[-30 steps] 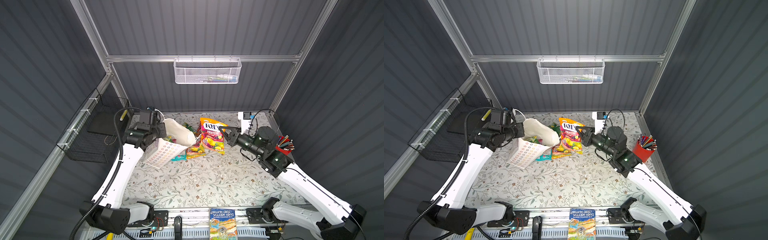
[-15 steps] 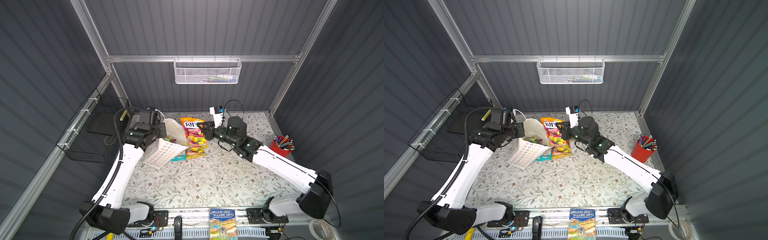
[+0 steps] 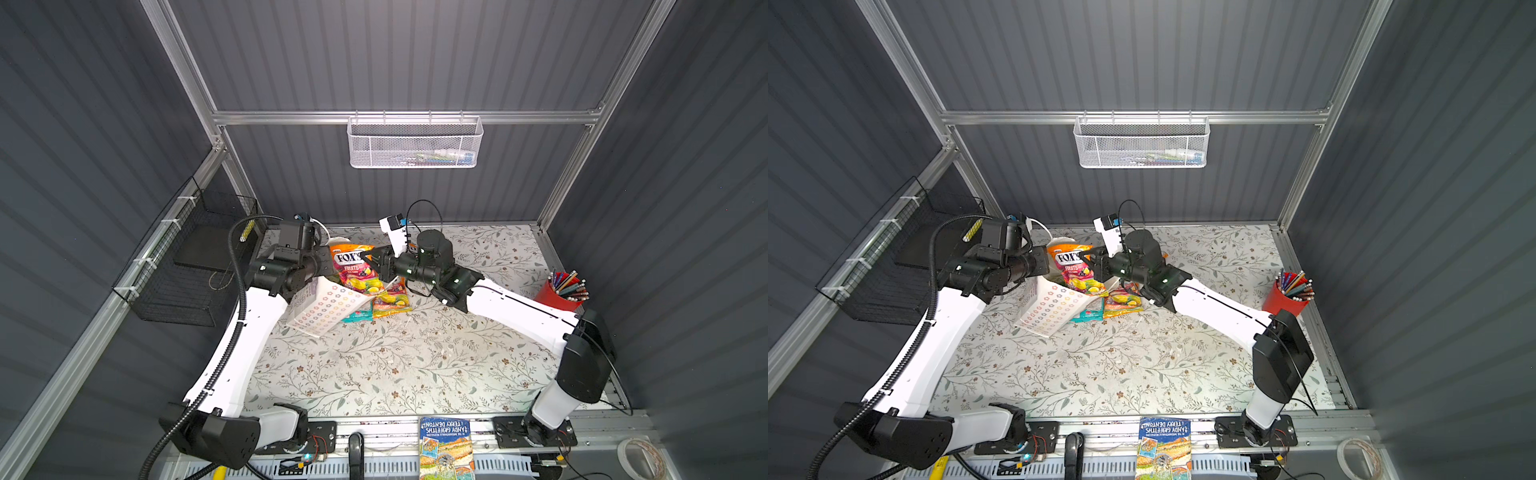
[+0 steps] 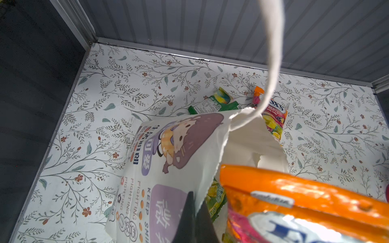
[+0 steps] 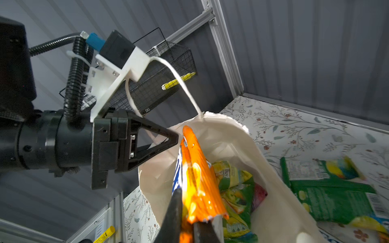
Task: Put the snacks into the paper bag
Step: 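Lift the orange FRUITS bag and carry it over the paper bag, then lower the FRUITS bag into the paper bag and open the right gripper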
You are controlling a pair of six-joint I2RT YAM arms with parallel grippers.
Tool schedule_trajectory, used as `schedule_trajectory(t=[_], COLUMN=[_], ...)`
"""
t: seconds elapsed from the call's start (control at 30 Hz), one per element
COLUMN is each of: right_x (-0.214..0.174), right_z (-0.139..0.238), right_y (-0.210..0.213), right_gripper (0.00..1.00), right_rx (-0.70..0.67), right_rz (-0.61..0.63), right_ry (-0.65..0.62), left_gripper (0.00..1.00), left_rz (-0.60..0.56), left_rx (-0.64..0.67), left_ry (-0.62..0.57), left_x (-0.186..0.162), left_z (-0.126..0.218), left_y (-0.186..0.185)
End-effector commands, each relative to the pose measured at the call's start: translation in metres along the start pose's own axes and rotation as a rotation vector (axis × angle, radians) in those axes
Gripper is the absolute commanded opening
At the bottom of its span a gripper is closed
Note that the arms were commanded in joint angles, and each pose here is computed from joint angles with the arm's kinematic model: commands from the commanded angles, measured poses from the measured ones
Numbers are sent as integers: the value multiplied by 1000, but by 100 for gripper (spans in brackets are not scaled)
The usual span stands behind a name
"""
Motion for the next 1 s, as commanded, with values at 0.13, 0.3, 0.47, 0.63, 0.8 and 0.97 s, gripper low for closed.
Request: schedule_trajectory(t=[0.13,0.3,0.47,0.63,0.8,0.97], right_x=[1,-20,-32,-40,-52,-74], right_z=[-13,-27,-47,-67,-82,-97], right_y=[29,38,48,54,52,45], right_gripper=[0,0,0,0,0,0], right_rx=[132,158,222,294,326,338], right_rz=[5,-1,0,7,17,12], right_ry=[17,91,139,161,190,241], left_gripper=[0,0,0,0,0,0], left_rz=[4,3,3,4,4,4], left_rx=[-55,-54,-55,-58,-63,-66], left_ry=[-47,-48,-46,-49,-47,-51], left_x=[10,10,10,11,10,11], left_z=[6,6,5,6,7,8], left_y=[-11,-11,-11,-11,-12,-12])
Point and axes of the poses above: each gripper's point midway between its finger pads, its own z axis back along the fingers, its own y axis along the line the jaws close on, x = y × z, the point moved 1 cm from there along z, back along the fingers, and after that the axes turned 14 degrees about z, right-handed, at the moved point
